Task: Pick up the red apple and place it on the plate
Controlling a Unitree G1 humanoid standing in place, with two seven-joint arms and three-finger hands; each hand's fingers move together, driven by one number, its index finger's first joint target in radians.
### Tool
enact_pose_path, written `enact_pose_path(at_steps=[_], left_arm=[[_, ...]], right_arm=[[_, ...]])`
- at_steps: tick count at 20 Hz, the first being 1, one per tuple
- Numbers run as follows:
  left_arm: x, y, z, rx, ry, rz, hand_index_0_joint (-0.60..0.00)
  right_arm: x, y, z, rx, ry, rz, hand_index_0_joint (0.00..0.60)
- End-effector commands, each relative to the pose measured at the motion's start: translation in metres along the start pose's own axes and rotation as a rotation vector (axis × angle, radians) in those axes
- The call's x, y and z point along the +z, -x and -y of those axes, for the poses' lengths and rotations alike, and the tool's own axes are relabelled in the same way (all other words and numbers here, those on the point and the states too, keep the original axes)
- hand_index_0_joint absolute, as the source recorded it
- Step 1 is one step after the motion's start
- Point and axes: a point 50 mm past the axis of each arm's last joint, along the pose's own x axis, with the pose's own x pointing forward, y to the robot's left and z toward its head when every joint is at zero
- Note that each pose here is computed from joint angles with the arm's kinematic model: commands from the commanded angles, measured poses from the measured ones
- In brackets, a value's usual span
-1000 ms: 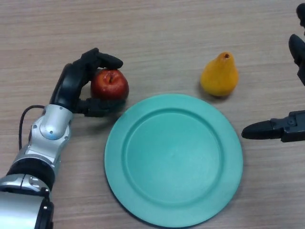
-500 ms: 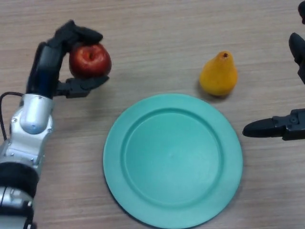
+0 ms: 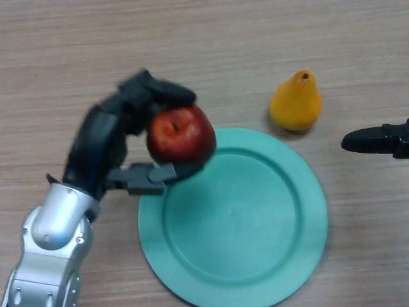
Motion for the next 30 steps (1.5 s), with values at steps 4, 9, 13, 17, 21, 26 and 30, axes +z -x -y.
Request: enact_pose_path(at_steps=[4,9,13,17,21,26,30], left_arm=[[0.011,-0.002,-0.002,-0.004,-0.071,-0.021,-0.6],[0.016,-0.005,0.006,-0.02,-0.086,-0.096,-0.002],[0.049,0.014,-0.017,-0.006,-0.106,0.048,0.0],[0.052,0.026,-0.063,0.148,-0.078,0.128,0.0],[0.058,0.036,-0.079,0.24,0.057,0.114,0.0],[0.072,0.045,-0.082,0.262,0.02,0.106,0.0],[0.083,0.052,-0.082,0.25,-0.025,0.165,0.0]], right_arm=[[0.035,-0.004,0.013,-0.04,0.03,0.233,0.0],[0.034,-0.003,0.01,-0.038,0.032,0.262,0.0],[0.026,-0.006,0.006,-0.016,0.086,0.229,0.0],[0.025,-0.008,0.008,-0.039,0.091,0.225,0.0],[0.016,-0.006,0.0,-0.023,0.055,0.214,0.0],[0.023,0.005,-0.009,0.102,0.064,0.269,0.0],[0.019,0.009,-0.003,0.122,0.052,0.221,0.0]])
